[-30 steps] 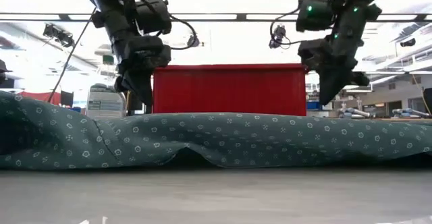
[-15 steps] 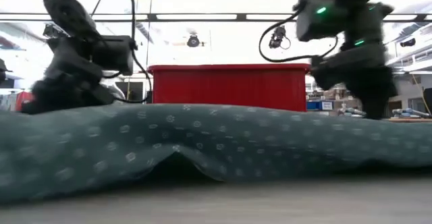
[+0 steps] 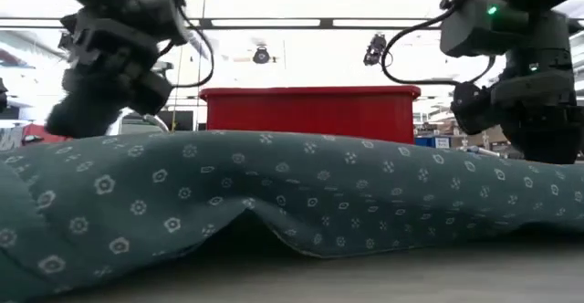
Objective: Fold laundry
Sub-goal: Fold the green shirt
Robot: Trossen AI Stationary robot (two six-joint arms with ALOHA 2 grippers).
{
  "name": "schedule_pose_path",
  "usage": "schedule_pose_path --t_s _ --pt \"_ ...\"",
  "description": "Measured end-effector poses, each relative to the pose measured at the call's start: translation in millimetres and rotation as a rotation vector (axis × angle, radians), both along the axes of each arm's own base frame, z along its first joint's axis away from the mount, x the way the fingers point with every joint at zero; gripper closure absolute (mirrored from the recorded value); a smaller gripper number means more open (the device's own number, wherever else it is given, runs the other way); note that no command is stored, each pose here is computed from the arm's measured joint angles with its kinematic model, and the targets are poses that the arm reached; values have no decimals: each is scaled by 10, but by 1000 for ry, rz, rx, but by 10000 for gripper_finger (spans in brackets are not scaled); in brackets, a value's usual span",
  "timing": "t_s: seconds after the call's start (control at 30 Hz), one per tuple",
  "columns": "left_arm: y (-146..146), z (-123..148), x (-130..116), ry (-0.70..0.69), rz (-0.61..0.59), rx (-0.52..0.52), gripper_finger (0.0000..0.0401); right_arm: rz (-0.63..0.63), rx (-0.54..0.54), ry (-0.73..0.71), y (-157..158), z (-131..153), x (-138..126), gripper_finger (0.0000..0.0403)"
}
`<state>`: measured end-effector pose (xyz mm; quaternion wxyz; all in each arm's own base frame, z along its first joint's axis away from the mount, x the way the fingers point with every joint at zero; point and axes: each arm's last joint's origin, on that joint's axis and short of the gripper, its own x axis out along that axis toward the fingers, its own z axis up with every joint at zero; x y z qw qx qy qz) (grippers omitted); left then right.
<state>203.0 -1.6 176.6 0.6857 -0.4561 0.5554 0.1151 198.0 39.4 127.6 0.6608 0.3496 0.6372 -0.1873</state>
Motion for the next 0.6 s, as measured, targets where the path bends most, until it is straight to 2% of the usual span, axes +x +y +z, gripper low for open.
schedule_pose_path --t_s 0.1,0.17,0.27,0.4,0.5,0.6 --pt "28 7 57 -57 0 127 400 10 -4 -5 1 15 -24 401" --pt "90 -99 49 -20 21 189 400 10 -5 -3 30 32 -47 401" --pt "188 -324 -34 116 86 175 400 2 6 -3 128 65 -81 402" --pt "199 -373 -67 158 78 108 400 9 37 -11 338 128 -172 402" --pt "172 -233 -61 133 67 113 400 53 -43 -117 420 291 -162 397" --pt "155 87 21 24 59 135 400 78 -168 -248 381 523 -81 377"
